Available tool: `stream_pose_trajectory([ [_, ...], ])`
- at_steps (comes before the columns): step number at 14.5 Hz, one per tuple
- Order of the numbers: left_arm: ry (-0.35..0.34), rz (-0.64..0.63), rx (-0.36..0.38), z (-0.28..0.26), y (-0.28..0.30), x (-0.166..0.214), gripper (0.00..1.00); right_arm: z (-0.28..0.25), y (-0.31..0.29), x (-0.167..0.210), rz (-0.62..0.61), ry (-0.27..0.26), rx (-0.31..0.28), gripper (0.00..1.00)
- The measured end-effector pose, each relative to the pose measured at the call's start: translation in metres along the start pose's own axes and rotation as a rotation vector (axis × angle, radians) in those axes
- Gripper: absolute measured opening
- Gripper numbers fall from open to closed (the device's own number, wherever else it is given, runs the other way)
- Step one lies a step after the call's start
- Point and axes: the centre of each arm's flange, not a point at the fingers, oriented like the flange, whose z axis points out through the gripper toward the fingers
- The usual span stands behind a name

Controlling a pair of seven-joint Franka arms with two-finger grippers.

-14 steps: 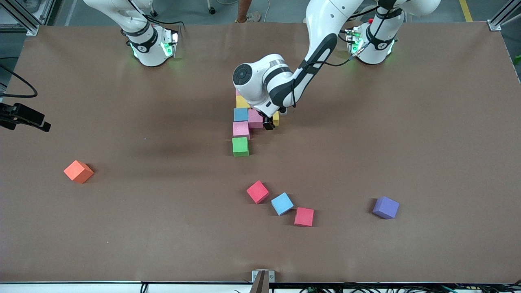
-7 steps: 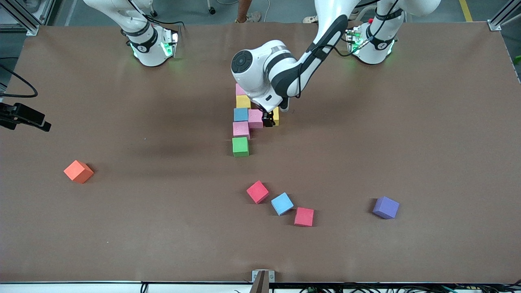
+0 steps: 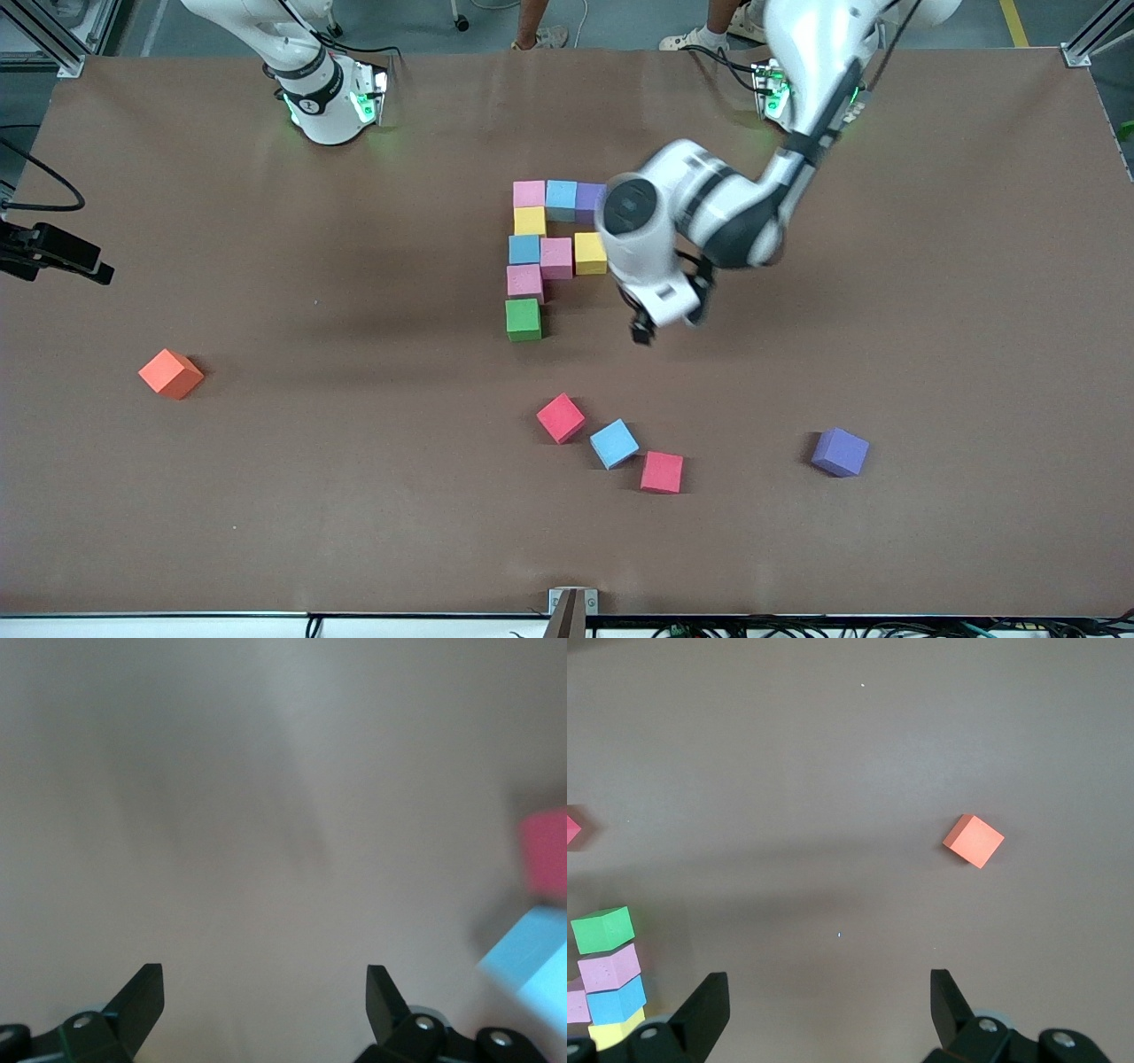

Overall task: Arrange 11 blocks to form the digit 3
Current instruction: 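Move the left gripper to the pink cube beside the blue cube, then grasp the pink cube with the left gripper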

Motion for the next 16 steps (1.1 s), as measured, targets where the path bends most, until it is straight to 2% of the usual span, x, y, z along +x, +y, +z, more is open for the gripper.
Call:
stream_pose_trajectory([
  [1, -0.024, 0.016, -0.036, 0.009, 0.016, 0.025, 1.0, 0.0, -0.003, 0.0, -0.006, -0.001, 0.0, 1.0],
  [3, -0.082, 0.026, -0.161, 0.03, 0.045, 0.049, 1.0, 0.001, -0.012, 0.0, -0.02, -0.002, 0.0, 1.0],
  [6, -0.161, -0.004, -0.351, 0.053, 0.077, 0.056, 1.0, 0.005, -0.022, -0.001, -0.039, -0.011, -0.015, 1.0],
  [8, -0.194, -0.027, -0.429, 0.059, 0.09, 0.056, 1.0, 0.011, -0.019, 0.001, -0.036, -0.008, -0.023, 1.0],
  [12, -0.189, -0.114, -0.47, 0.075, 0.119, 0.078, 1.0, 0.024, -0.014, 0.005, -0.026, 0.015, -0.024, 1.0],
  [16, -0.168, -0.122, -0.442, 0.115, 0.126, 0.082, 1.0, 0.014, -0.013, 0.0, -0.027, 0.032, -0.024, 1.0],
])
